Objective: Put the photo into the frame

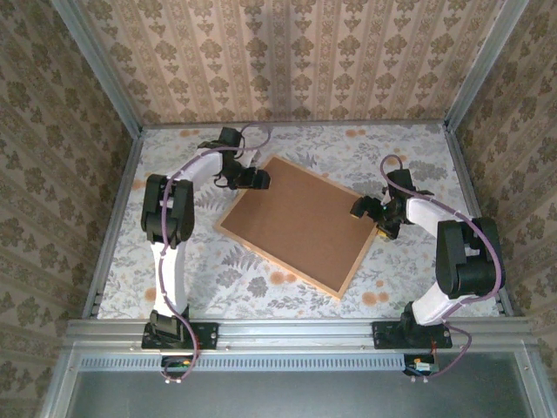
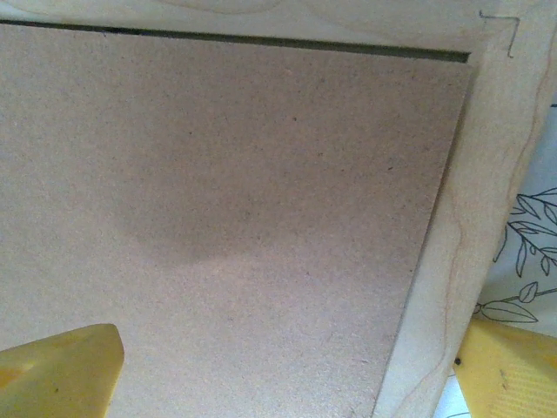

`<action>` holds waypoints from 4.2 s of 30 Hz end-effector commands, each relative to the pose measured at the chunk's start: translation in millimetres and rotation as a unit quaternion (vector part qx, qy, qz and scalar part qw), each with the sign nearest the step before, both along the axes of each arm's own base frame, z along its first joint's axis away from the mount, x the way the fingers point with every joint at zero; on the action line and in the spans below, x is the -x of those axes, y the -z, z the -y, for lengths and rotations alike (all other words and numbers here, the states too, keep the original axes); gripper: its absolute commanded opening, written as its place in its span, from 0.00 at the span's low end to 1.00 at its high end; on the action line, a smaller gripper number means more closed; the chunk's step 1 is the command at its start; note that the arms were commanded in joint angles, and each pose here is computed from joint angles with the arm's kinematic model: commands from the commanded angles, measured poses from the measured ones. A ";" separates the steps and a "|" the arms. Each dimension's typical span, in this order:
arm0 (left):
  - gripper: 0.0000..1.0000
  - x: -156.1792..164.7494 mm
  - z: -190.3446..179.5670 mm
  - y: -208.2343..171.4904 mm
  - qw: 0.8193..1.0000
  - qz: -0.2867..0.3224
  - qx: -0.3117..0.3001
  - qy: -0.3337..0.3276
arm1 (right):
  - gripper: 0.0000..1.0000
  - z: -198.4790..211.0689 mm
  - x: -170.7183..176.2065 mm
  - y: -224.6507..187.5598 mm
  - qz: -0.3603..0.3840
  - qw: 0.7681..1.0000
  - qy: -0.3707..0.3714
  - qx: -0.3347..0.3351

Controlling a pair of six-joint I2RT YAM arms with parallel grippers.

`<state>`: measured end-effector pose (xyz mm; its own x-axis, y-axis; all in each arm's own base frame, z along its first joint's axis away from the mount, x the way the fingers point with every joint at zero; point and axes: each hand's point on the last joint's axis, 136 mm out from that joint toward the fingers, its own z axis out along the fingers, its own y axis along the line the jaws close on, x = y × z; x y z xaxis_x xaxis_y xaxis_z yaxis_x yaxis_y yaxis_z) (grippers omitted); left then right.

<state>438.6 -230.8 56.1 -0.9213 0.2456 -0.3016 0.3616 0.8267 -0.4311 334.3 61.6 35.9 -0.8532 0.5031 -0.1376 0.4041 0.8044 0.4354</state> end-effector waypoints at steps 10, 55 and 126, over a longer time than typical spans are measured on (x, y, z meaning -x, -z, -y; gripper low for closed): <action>0.79 19.4 5.2 -33.2 1.000 -0.004 0.003 0.012 | 0.97 -7.7 -6.7 -5.0 0.009 0.999 -0.035 0.004; 0.84 10.1 -85.9 -26.6 0.979 0.066 -0.086 -0.172 | 0.81 55.5 -22.7 -21.5 0.020 0.993 -0.003 0.115; 0.85 -73.8 -106.7 -7.2 0.959 0.030 -0.009 -0.282 | 0.43 -37.6 -70.1 -4.8 0.063 0.965 -0.246 0.064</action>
